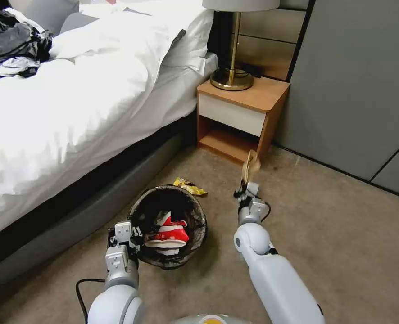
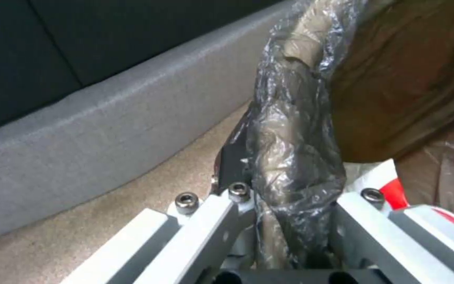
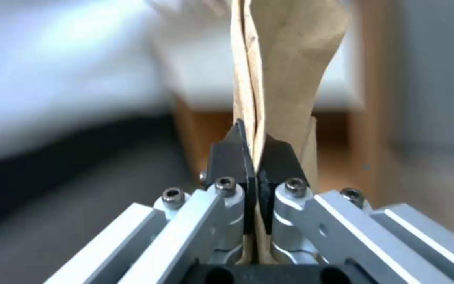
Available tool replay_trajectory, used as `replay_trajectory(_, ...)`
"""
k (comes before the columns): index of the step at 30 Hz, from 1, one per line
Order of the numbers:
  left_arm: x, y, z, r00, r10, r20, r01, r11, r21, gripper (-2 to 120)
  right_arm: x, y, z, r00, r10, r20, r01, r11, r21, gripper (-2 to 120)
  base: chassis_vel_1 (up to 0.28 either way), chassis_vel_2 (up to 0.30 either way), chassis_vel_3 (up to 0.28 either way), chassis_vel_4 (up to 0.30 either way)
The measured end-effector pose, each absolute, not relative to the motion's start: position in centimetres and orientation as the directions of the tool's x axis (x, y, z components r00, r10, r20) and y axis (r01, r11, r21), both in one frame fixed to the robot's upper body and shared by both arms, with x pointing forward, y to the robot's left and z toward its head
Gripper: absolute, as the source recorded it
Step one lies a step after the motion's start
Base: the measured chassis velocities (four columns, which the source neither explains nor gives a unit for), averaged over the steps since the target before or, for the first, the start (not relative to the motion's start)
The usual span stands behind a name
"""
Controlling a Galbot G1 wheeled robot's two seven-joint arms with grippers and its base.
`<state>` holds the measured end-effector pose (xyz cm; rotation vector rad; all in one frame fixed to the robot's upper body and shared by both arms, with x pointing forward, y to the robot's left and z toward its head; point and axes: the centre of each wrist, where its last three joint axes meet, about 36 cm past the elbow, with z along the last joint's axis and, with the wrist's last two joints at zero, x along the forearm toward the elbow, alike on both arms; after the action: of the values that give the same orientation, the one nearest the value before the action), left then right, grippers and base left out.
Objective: Pick up the trash bin, then pick up the garbage from the floor and place it into the trash bin.
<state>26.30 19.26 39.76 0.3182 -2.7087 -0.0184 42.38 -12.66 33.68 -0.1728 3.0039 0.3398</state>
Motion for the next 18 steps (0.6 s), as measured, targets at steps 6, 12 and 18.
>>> replay_trajectory(6, 26.1, 19.4, 39.6, -0.886, -0.226, 0.405, -0.218, 0.974, 0.066, 0, 35.7, -11.7, 35.7, -0.801, -0.486, -0.348, -0.537, 0.842, 0.06, 0, 0.0, 0.0, 0.0, 0.0)
replay_trajectory(12, 26.2, 19.4, 39.8, -0.889, -0.224, 0.401, -0.217, 0.974, 0.063, 0, 32.1, -10.4, 34.5, -0.662, -0.673, -0.33, -0.714, 0.7, 0.005, 0, 0.0, 0.0, 0.0, 0.0)
replay_trajectory(18, 26.2, 19.3, 39.8, -0.888, -0.224, 0.401, -0.219, 0.974, 0.06, 0, 30.6, -8.7, 32.3, -0.595, -0.752, -0.284, -0.785, 0.619, 0.004, 0, 0.0, 0.0, 0.0, 0.0)
